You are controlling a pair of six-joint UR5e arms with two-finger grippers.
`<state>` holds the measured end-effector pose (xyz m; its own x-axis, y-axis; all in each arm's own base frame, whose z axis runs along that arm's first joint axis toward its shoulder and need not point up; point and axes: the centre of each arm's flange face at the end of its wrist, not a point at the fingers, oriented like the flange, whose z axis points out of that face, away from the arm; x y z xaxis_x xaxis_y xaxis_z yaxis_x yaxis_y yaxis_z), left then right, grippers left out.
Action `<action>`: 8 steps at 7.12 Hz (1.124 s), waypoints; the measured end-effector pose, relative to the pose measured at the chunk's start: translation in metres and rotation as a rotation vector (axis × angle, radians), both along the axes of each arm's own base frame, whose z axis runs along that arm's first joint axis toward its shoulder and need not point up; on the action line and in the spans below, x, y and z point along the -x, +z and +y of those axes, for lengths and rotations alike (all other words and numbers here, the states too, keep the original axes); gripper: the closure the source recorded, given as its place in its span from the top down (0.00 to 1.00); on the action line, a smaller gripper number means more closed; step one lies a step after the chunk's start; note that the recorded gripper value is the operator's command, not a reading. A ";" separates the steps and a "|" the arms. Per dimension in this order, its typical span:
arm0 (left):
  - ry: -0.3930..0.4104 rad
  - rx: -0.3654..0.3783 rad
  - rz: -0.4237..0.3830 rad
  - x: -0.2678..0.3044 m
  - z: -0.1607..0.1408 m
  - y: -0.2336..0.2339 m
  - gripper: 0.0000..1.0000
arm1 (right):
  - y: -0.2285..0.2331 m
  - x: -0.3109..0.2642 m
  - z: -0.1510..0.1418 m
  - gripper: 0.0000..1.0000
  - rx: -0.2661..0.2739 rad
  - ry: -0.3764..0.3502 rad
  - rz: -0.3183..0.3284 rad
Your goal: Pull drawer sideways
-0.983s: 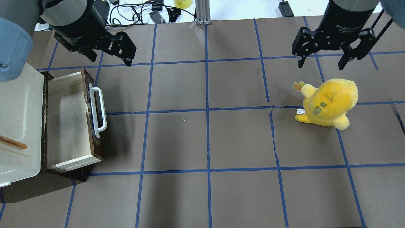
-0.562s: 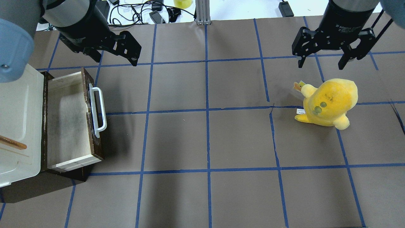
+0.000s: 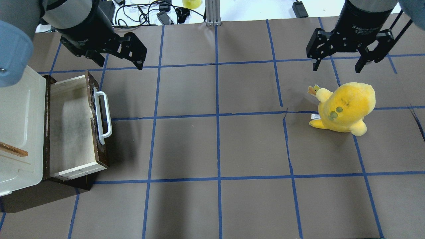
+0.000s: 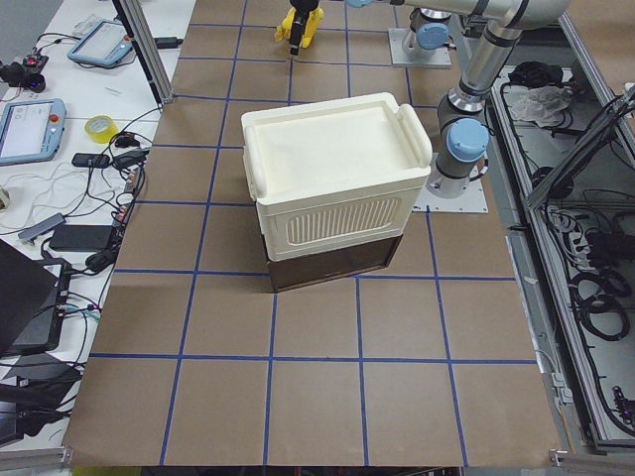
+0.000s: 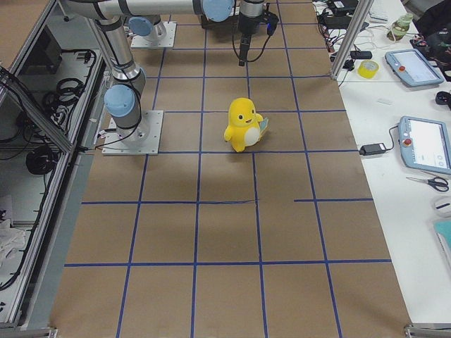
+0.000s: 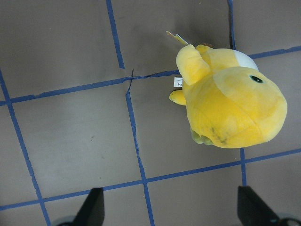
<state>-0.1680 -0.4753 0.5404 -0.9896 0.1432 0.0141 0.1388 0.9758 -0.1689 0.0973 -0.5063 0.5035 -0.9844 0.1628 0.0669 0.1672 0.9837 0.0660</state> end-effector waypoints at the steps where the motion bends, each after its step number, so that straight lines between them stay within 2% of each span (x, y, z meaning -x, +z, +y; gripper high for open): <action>1: 0.014 0.000 0.002 0.000 0.000 0.000 1.00 | 0.000 0.000 0.000 1.00 0.000 0.000 0.000; 8: 0.029 0.008 -0.028 -0.004 0.000 0.001 1.00 | 0.000 0.000 0.000 1.00 0.000 0.000 0.000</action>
